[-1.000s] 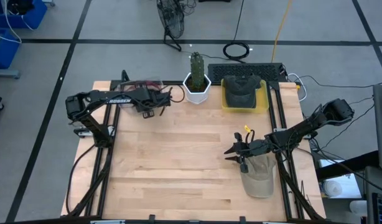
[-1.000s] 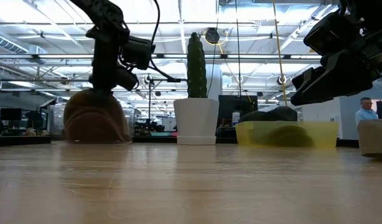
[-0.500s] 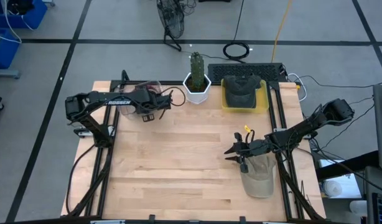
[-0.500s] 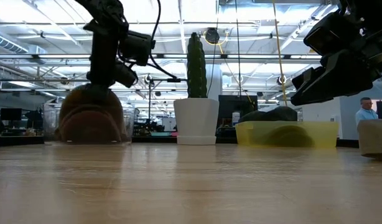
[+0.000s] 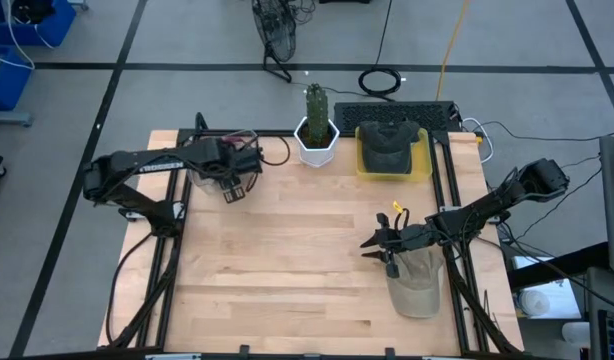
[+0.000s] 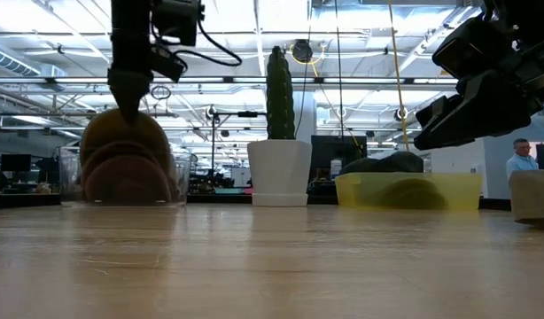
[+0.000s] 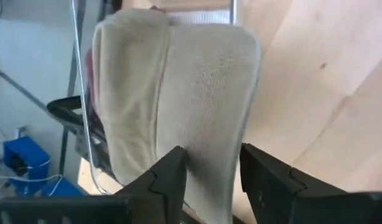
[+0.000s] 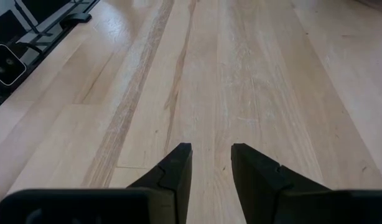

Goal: Pick & Place hat
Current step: Put the left brown cap into the transparent bin

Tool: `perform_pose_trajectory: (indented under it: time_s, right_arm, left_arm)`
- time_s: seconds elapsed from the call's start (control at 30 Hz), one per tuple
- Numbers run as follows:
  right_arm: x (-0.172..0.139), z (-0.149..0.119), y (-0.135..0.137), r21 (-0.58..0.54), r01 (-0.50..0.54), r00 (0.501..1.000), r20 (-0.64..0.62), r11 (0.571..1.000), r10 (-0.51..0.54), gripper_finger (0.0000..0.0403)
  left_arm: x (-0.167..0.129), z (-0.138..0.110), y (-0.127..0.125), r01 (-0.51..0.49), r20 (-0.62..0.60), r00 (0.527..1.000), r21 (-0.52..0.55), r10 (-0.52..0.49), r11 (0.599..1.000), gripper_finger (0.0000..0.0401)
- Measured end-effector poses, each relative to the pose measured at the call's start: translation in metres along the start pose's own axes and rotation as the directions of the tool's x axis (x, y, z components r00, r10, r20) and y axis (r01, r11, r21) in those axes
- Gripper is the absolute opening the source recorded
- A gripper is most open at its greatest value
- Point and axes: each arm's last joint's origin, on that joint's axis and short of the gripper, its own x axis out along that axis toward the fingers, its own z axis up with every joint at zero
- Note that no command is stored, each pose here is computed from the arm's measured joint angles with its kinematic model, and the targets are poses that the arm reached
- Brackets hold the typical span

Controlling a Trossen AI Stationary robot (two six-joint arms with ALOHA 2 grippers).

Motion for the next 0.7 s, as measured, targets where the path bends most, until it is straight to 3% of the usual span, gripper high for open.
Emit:
perform_pose_trajectory:
  time_s: [0.33,0.53,0.7]
  right_arm:
    - [0.0,0.001,0.0,-0.001,-0.003,1.0,0.012,1.0,0.003,0.01]
    - [0.0,0.001,0.0,0.002,-0.003,1.0,0.013,1.0,0.003,0.01]
    - [0.0,0.001,0.0,0.002,-0.004,1.0,0.014,1.0,0.004,0.01]
  left_arm:
    - [-0.038,-0.018,0.016,0.029,0.18,0.984,-0.099,-0.011,0.995,0.0122]
    - [-0.039,-0.025,0.032,-0.148,0.201,0.961,-0.208,0.19,0.967,0.0076]
    - [-0.009,-0.017,0.039,0.003,0.166,0.986,-0.215,0.033,0.977,0.0032]
